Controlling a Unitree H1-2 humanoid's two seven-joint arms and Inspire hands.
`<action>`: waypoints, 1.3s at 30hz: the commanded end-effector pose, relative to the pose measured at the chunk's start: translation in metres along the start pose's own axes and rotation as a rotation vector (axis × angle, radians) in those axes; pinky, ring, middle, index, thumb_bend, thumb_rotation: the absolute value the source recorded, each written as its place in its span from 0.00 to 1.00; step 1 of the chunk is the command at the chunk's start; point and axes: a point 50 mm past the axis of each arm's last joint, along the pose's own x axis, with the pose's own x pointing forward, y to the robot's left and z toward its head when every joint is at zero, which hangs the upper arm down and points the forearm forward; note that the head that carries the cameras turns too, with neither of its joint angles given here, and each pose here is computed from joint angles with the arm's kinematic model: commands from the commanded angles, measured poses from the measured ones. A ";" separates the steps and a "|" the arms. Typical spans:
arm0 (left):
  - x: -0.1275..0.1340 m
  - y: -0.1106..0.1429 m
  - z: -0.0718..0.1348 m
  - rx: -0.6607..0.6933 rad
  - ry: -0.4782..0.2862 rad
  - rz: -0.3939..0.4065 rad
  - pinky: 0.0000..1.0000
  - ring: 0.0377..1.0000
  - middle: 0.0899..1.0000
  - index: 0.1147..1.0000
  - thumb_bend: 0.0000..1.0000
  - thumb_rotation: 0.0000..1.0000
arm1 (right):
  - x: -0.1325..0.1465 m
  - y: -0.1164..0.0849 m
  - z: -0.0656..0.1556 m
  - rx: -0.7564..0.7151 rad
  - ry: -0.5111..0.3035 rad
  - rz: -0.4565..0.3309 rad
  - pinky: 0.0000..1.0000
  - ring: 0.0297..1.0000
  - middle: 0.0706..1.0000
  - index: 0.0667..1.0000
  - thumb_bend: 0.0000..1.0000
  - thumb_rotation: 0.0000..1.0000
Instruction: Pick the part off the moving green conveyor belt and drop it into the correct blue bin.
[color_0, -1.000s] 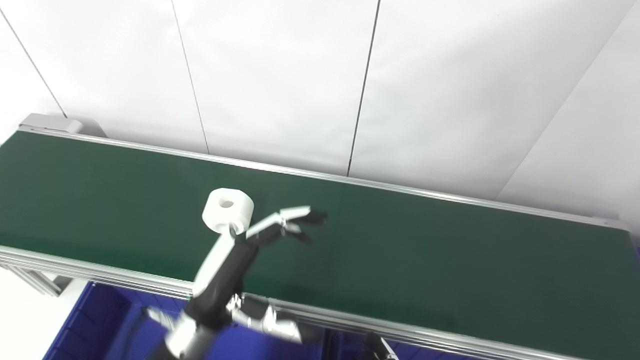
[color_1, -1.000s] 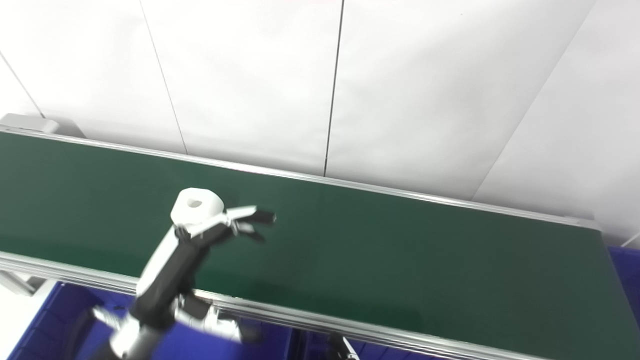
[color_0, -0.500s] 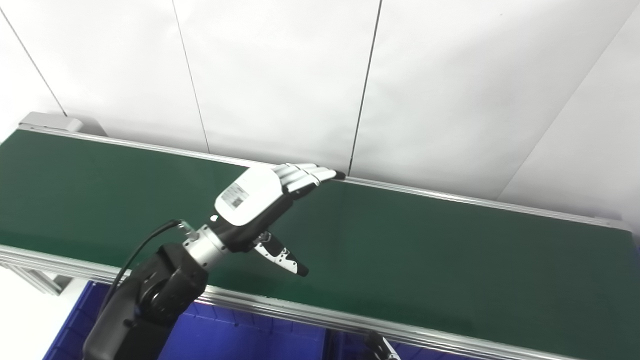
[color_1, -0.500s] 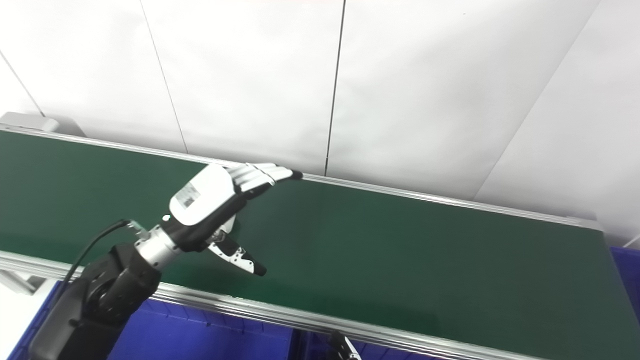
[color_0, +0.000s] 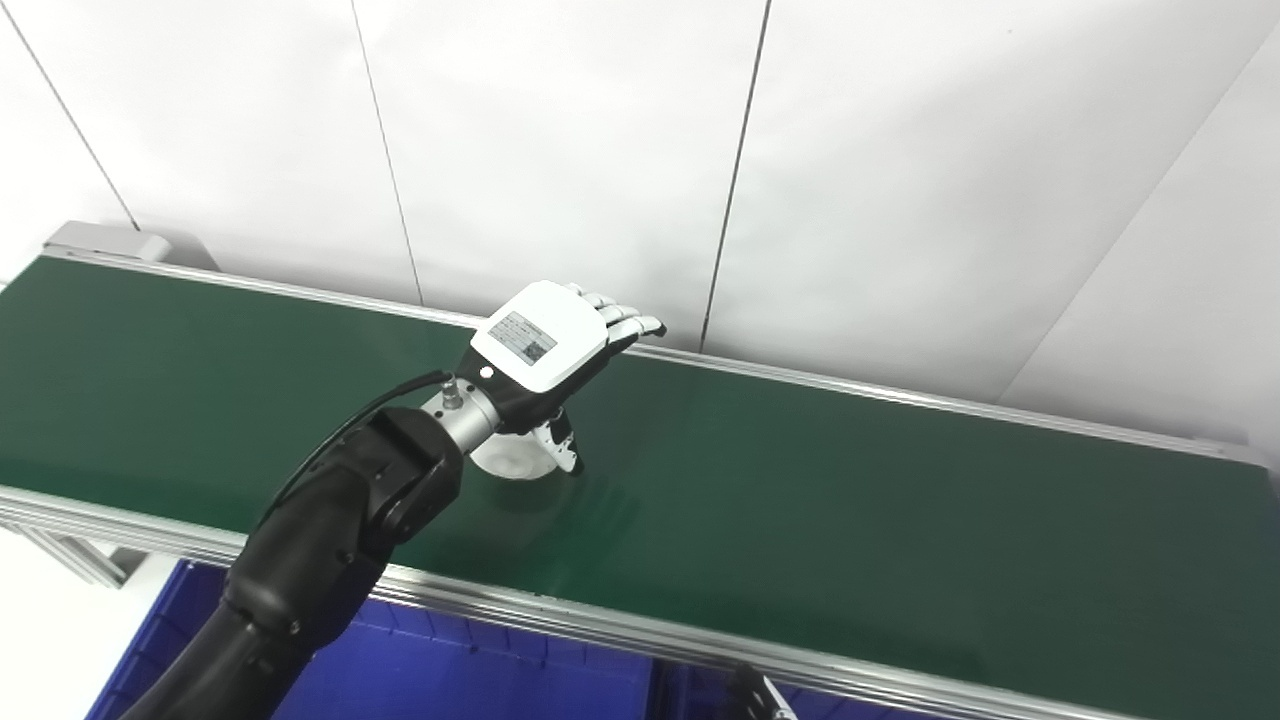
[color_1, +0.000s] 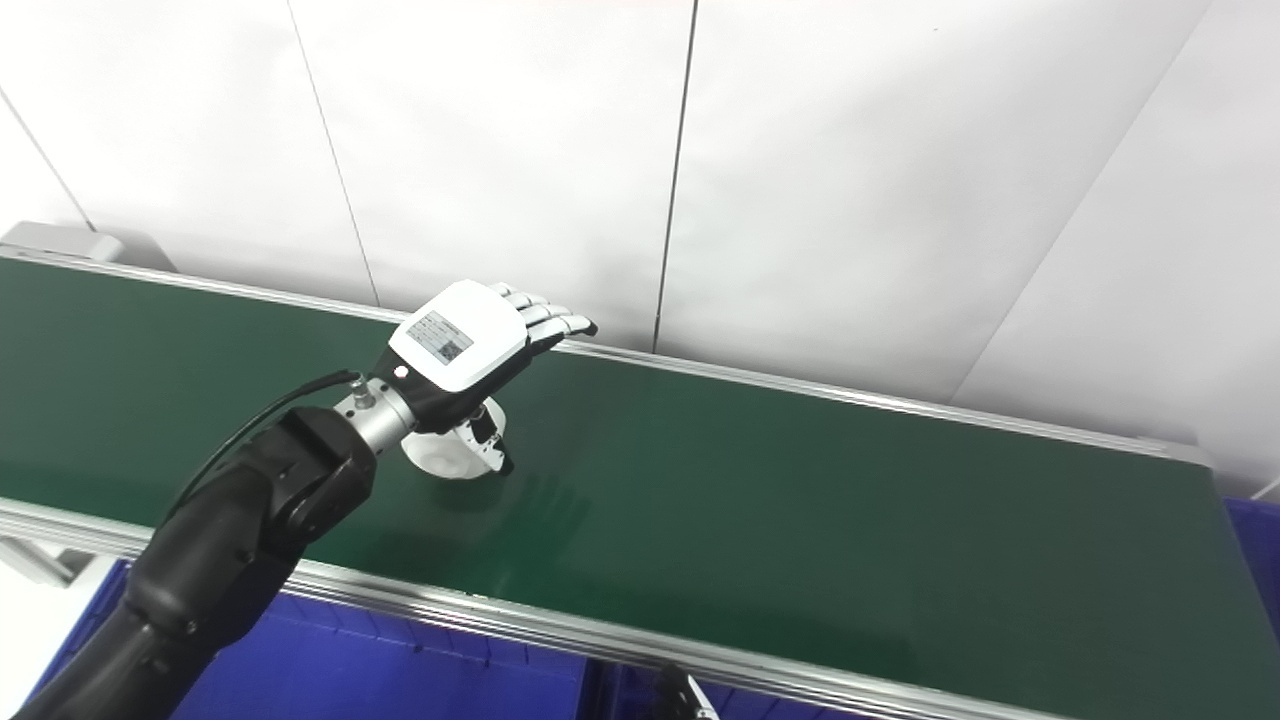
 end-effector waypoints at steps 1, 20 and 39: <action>0.009 0.018 -0.015 0.046 0.033 0.062 0.76 0.79 0.81 0.81 1.00 0.16 | 0.003 0.004 0.009 0.016 -0.081 0.017 0.83 0.88 0.89 0.92 0.94 0.98; 0.022 0.011 -0.023 -0.088 0.142 -0.361 0.71 0.81 0.84 0.81 1.00 0.28 | -0.001 0.007 0.013 0.031 -0.085 0.025 0.82 0.88 0.89 0.92 0.92 0.97; 0.044 -0.043 0.019 -0.320 0.098 -0.371 0.64 0.75 0.78 0.74 0.93 0.21 | -0.001 0.014 0.017 0.038 -0.096 0.022 0.81 0.87 0.89 0.91 0.90 0.96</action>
